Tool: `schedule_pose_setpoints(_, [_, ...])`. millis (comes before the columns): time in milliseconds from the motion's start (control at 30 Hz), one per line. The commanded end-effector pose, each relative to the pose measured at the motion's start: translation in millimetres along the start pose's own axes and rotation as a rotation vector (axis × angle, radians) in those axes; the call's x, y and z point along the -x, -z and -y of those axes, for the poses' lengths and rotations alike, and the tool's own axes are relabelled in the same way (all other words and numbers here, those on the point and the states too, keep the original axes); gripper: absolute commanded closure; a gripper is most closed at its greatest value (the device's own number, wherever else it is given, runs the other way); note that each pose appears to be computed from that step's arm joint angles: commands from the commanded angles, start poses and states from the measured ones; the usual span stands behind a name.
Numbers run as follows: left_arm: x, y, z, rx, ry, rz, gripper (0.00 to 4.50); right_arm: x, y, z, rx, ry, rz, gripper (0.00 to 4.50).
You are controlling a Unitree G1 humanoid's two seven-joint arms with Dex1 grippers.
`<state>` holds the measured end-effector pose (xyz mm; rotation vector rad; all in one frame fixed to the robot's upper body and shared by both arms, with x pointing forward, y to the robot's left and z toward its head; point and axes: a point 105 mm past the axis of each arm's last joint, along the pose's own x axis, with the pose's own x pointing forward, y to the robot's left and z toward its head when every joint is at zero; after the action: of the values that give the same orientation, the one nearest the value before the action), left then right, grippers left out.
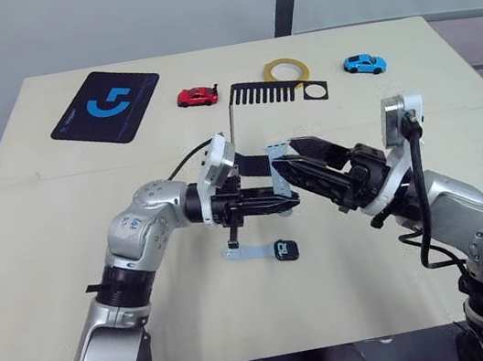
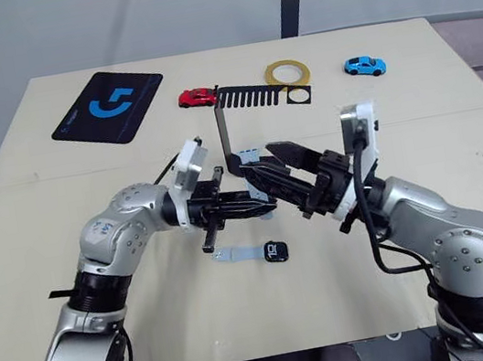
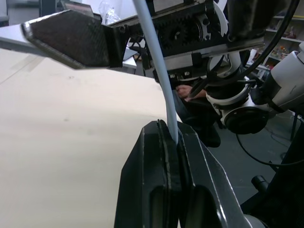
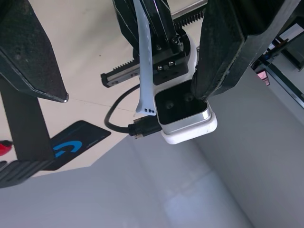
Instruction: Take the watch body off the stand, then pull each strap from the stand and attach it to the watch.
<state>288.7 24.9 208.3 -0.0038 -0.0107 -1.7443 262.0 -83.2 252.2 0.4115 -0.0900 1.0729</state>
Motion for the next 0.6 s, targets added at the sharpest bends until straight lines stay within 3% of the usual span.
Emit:
schedule_pose_setpoints(33, [-2.8,-5.8,1.2,-0.037,0.018,-0.002,4.5,-2.0,-2.8,-6.5,0.016,-0.024,0.01,0.03])
schedule_pose_setpoints(167, [-3.1,-7.2,0.5,-0.039,0.015,0.003,4.5,-3.9,-2.2,-7.2,0.008,-0.031,0.018,0.03])
schedule_pose_setpoints(267, [-2.7,-7.1,1.0,-0.04,0.015,0.002,4.5,-5.3,-3.0,-7.6,0.007,-0.038,0.026,0.76])
schedule_pose_setpoints(600, [-5.6,-9.3,2.9,-0.039,0.005,0.016,4.5,-7.5,-2.7,-8.0,0.007,-0.052,0.029,0.76])
